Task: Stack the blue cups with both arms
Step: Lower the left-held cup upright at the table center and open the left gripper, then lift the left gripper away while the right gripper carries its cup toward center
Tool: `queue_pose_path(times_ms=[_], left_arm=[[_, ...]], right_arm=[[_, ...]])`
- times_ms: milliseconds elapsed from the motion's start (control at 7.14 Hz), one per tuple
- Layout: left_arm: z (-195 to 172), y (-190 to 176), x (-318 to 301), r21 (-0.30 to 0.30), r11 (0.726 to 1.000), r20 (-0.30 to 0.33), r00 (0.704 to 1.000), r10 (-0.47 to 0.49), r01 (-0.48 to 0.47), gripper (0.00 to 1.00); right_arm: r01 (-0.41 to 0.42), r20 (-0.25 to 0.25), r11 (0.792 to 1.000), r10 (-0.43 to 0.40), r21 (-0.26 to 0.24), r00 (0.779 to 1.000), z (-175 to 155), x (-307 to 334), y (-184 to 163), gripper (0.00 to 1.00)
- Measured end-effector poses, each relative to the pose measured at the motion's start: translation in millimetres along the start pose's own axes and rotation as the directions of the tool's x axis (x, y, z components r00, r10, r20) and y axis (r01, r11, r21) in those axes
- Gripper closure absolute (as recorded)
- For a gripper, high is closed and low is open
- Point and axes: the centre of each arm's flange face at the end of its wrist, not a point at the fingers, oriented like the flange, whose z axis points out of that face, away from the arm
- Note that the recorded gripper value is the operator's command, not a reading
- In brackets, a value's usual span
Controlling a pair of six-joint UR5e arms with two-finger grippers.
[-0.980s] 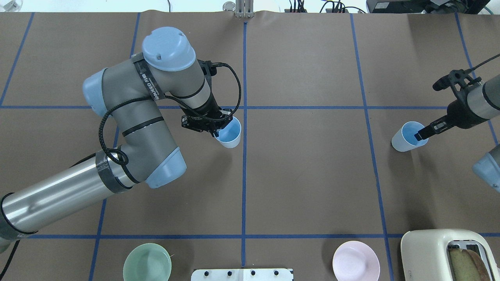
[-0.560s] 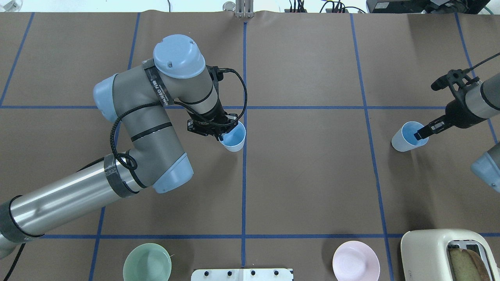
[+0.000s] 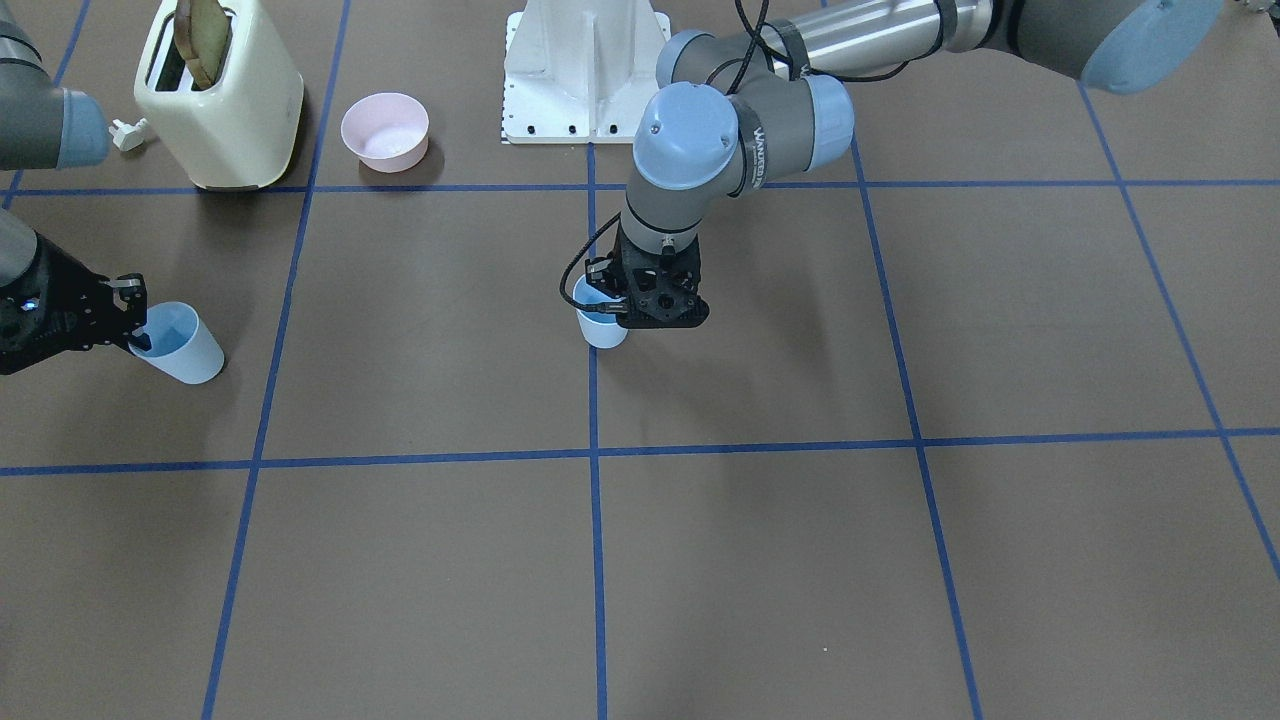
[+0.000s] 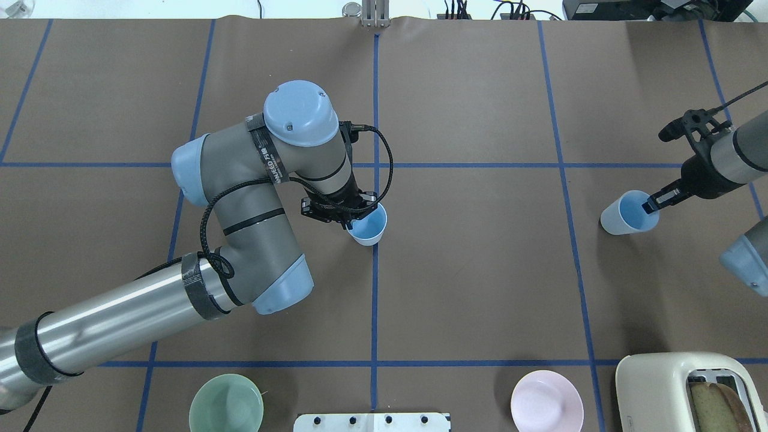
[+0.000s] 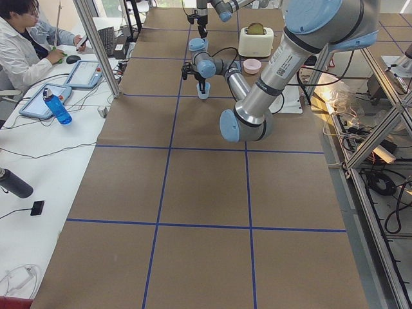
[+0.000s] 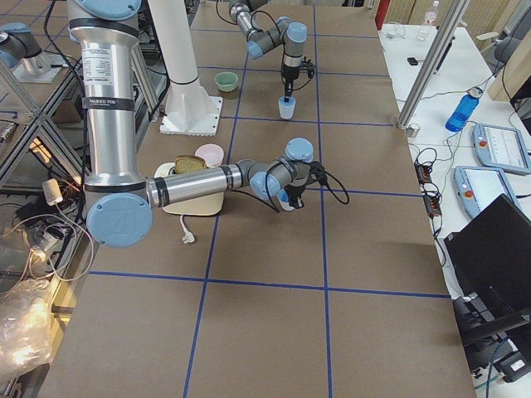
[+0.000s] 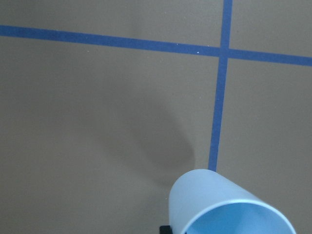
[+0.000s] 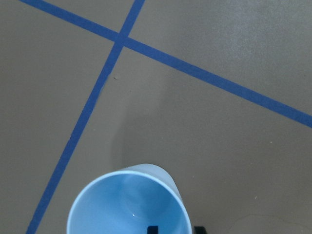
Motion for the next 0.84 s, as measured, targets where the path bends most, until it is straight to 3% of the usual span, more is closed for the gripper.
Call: queue_pose_path(times_ms=[140,280,560,840], left_arm=[[2,1,1,-0.002,1.000,0.001,1.000,0.002,-0.002,1.00],[4,2,3,-0.004,1.000,0.002,1.000,0.004,-0.004,0.72],[4,3,5,-0.005,1.000,0.000,1.000,0.008,-0.008,0.49],[3,4,5,-0.005,1.000,-0.003,1.000,0.012,-0.012,0.47]], right_arm=[[0.000,0.000,1.000,0.000,-0.001,1.000,0,-1,-1,1.00],[0.000,-0.001,1.000,0.000,0.000,1.000,0,-1,-1,1.00],[-0.001,-0.001,1.000,0.001,0.001,1.000,-1,-1,-2,1.00],[-0.012,-0.006,1.000,0.012,0.005,1.000,-14,-8,-17,1.00]])
